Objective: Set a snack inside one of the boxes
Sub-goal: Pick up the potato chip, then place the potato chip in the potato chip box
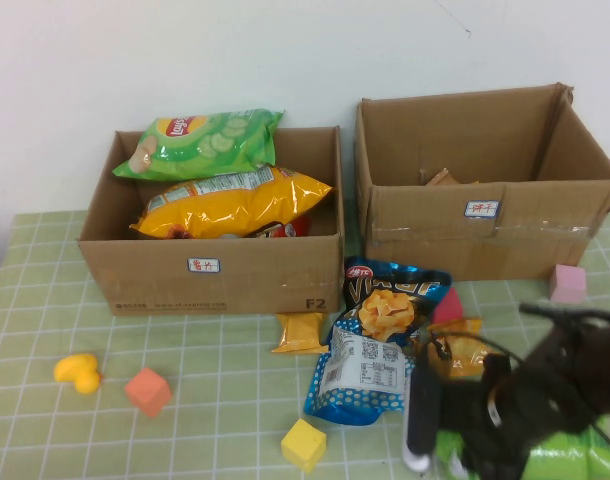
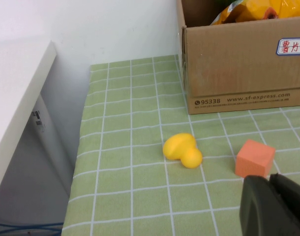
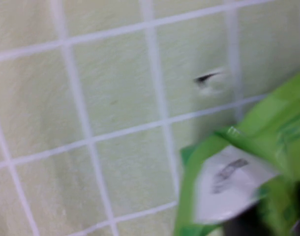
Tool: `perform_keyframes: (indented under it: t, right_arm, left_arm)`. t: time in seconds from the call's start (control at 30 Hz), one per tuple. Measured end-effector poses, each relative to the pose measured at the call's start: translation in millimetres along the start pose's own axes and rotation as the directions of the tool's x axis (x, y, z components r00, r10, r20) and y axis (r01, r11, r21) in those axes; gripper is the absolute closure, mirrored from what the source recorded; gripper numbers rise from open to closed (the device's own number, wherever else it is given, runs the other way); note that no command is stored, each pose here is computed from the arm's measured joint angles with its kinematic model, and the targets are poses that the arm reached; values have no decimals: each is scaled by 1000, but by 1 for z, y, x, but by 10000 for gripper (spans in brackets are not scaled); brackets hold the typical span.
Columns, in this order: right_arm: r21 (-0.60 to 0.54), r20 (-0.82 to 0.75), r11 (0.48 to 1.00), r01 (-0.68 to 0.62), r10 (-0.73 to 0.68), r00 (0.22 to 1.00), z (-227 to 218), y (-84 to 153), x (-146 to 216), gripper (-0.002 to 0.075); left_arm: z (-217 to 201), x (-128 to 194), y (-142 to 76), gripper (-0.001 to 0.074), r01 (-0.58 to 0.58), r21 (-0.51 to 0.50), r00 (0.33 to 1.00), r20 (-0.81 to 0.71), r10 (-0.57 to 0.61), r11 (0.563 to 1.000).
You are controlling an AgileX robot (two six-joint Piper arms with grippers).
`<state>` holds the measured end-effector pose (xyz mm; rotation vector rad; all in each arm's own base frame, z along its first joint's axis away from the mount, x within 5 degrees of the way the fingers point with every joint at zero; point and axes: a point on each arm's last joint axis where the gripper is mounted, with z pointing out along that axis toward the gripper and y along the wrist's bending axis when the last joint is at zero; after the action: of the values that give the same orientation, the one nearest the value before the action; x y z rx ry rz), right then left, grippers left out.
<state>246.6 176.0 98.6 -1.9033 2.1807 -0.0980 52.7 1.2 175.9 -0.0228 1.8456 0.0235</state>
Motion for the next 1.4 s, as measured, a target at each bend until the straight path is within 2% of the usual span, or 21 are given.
perform_keyframes:
  t: [0.03, 0.1, 0.17, 0.23, 0.37, 0.5, 0.63, 0.77, 0.97, 1.13, 1.3, 1.4]
  right_arm:
    - [-2, -9, 1000, -21, 21, 1000, -3, -4, -3, 499]
    - [0, -21, 996, -87, 87, 996, -10, -14, -11, 626]
    - [9, -24, 988, -152, 152, 988, -19, -24, -19, 680]
    - [36, 6, 978, -205, 205, 979, -34, -35, -28, 700]
    - [126, 188, 943, -309, 283, 940, -86, -60, -50, 714]
    - [211, 439, 897, -389, 269, 857, -149, -80, -68, 717]
    - [259, 657, 842, -472, 205, 726, -195, -95, -82, 717]
    - [263, 813, 788, -557, 130, 568, -214, -106, -94, 717]
    - [138, 960, 719, -681, 73, 272, -213, -121, -109, 717]
    - [27, 998, 696, -718, 26, 62, -193, -132, -120, 717]
    - [-64, 998, 651, -757, 40, -50, -156, -153, -124, 717]
    - [-76, 997, 607, -791, 42, -63, -129, -168, -120, 717]
  left_arm:
    - [0, 0, 0, 738, 0, 0, 1000, 0, 0, 1000]
    - [0, 0, 0, 738, 0, 0, 1000, 0, 0, 1000]
    - [0, 0, 0, 738, 0, 0, 1000, 0, 0, 1000]
    - [0, 0, 0, 738, 0, 0, 1000, 0, 0, 1000]
    - [0, 0, 0, 738, 0, 0, 1000, 0, 0, 1000]
    - [0, 0, 0, 738, 0, 0, 1000, 0, 0, 1000]
    - [0, 0, 0, 738, 0, 0, 1000, 0, 0, 1000]
    - [0, 0, 0, 738, 0, 0, 1000, 0, 0, 1000]
    - [0, 0, 0, 736, 0, 0, 1000, 0, 0, 1000]
    - [0, 0, 0, 736, 0, 0, 1000, 0, 0, 1000]
    - [0, 0, 0, 736, 0, 0, 1000, 0, 0, 1000]
    - [0, 0, 0, 736, 0, 0, 1000, 0, 0, 1000]
